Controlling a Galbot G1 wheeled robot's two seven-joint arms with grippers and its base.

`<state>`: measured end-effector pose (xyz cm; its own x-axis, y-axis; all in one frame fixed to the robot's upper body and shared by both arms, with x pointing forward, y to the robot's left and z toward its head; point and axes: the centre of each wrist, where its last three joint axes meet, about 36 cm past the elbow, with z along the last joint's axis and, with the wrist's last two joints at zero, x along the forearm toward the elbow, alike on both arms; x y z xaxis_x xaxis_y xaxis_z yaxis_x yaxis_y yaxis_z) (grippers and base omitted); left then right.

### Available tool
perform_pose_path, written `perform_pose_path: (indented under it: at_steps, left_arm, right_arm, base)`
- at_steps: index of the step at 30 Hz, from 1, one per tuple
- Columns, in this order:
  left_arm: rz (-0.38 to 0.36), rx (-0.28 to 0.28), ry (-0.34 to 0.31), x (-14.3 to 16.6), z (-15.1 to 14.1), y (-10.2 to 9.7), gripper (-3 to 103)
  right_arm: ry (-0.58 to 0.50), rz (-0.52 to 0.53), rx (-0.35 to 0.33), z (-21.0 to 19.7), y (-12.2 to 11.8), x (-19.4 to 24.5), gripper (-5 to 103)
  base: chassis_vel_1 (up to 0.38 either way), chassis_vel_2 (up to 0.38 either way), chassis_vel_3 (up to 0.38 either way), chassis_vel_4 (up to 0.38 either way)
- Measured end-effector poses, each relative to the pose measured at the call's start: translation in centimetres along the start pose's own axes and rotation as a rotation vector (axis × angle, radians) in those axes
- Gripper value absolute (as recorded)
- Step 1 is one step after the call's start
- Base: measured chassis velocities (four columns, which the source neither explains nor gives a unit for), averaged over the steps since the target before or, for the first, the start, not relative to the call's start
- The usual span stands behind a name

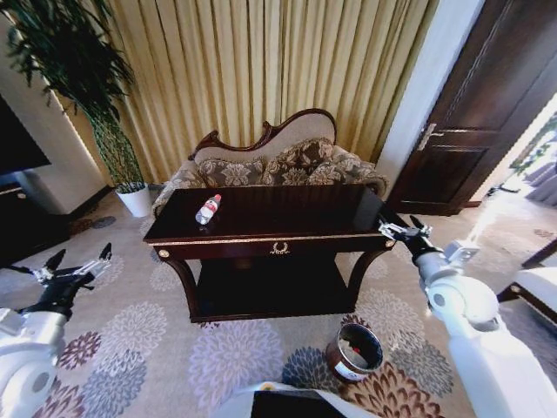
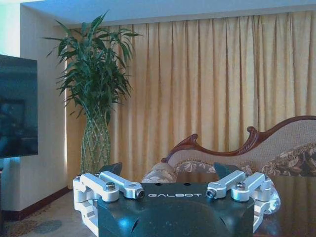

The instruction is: Move to the front of the table and place the trash on the table into the trash bin.

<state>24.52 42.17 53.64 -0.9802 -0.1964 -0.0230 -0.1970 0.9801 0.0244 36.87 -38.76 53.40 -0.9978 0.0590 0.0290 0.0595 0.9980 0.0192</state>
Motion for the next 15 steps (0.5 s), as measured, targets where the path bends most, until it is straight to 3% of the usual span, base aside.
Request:
perform_pose_path:
  at_steps: [15]
  left_arm:
    - [0.000,0.007,-0.004,0.21,0.02,-0.16,100]
  right_arm:
    - [0.012,-0.002,0.000,0.13,0.48,0.50,100]
  base:
    - [-0.100,0.097,0.106,-0.103]
